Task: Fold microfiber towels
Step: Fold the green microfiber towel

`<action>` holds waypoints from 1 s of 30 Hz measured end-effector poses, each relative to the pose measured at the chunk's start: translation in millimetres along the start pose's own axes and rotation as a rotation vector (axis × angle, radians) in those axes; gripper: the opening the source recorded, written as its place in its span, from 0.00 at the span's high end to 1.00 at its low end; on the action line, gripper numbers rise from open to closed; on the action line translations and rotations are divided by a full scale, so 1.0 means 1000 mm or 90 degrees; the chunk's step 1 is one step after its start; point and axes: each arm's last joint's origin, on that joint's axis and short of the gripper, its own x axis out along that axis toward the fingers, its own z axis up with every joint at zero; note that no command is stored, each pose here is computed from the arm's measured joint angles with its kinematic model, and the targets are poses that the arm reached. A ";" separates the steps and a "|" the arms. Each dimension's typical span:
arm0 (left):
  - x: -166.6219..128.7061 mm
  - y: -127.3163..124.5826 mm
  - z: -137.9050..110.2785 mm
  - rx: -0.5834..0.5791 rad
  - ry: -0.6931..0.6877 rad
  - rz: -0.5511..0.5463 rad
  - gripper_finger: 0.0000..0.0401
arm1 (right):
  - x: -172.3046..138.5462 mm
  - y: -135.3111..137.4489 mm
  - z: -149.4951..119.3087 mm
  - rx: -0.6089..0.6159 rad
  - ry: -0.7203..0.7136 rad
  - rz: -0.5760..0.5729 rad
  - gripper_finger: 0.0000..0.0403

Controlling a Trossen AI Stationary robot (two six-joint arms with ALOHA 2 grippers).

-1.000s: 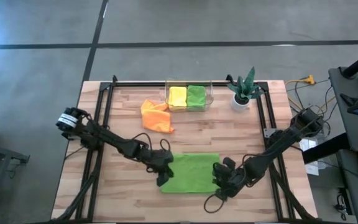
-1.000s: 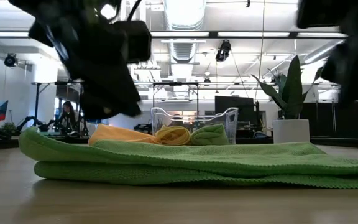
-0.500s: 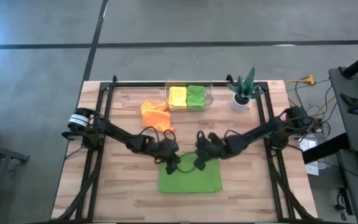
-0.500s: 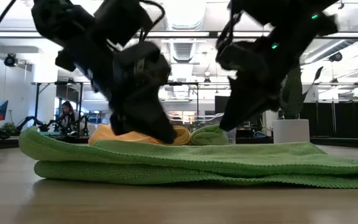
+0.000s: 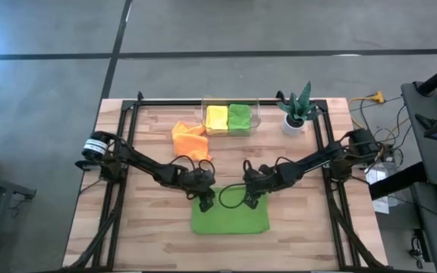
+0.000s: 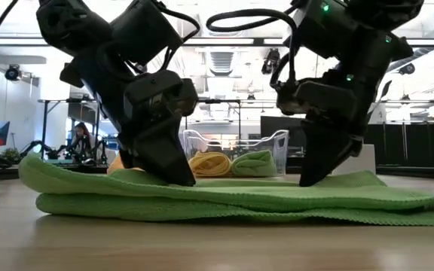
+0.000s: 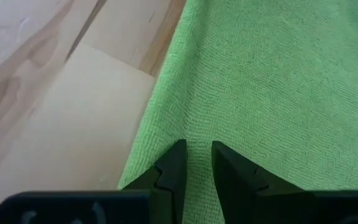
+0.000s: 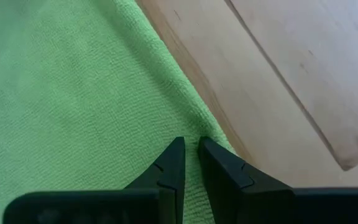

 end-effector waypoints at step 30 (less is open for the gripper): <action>-0.054 -0.009 0.017 0.164 -0.019 0.023 0.84 | -0.053 0.042 -0.019 -0.063 -0.129 0.154 0.88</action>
